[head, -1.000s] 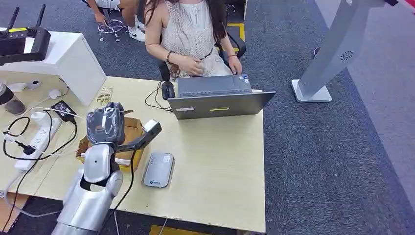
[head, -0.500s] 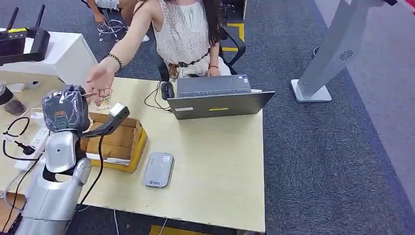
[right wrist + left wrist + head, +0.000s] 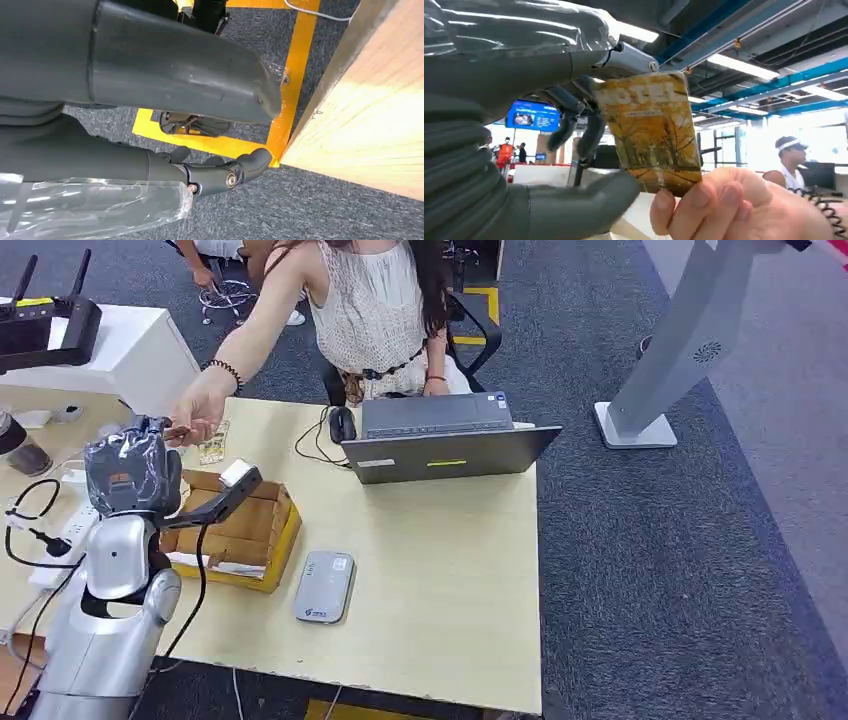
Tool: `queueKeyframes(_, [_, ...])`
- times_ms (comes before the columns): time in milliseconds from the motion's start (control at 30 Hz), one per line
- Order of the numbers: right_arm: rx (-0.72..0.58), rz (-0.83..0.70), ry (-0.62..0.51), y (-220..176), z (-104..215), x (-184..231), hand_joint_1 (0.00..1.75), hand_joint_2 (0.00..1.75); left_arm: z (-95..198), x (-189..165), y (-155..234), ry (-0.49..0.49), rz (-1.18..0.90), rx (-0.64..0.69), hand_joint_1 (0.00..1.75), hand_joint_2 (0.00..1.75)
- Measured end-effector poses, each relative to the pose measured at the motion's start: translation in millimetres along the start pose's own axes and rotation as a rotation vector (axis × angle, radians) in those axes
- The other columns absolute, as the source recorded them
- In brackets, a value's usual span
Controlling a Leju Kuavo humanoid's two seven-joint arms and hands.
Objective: Pass the card to the sensor for recognition and then transmit it.
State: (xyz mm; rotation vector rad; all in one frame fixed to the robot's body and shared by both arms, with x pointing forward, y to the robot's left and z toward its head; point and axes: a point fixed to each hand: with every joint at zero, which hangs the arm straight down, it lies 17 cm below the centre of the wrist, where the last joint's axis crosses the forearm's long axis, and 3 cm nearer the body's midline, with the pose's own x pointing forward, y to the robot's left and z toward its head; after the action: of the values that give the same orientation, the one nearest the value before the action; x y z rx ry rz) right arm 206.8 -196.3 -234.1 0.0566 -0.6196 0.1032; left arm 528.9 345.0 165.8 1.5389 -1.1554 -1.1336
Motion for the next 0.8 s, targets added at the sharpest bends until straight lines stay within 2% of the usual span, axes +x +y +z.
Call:
queueKeyframes(100, [-0.002, -0.001, 0.000, -0.5, 0.1, -0.2, 0.00, 0.00, 2.4, 8.7, 6.2, -0.021, 0.019, 0.023, 0.00, 1.75])
queueKeyframes(267, [-0.008, -0.012, 0.002, -1.8, 0.6, -2.2, 0.00, 0.00, 15.9, 46.8, 31.0, -0.093, 0.093, 0.074, 0.00, 1.75])
queueKeyframes(400, [-0.033, -0.045, -0.001, -6.6, 1.9, -5.6, 0.00, 0.00, 45.7, 100.1, 55.2, -0.217, 0.175, 0.106, 0.00, 1.75])
queueKeyframes(500, [-0.057, -0.084, -0.002, -11.5, 3.3, -9.5, 0.00, 0.00, 80.1, 136.2, 62.2, -0.320, 0.224, 0.093, 0.00, 1.75])
queueKeyframes(633, [-0.096, -0.138, 0.003, -19.7, 6.3, -18.1, 0.00, 0.00, 126.6, 162.2, 45.1, -0.397, 0.269, 0.003, 0.00, 1.75])
queueKeyframes(800, [-0.117, -0.170, 0.010, -26.5, 8.2, -24.3, 0.00, 0.00, 167.9, 156.2, 4.8, -0.371, 0.290, -0.147, 0.00, 1.75])
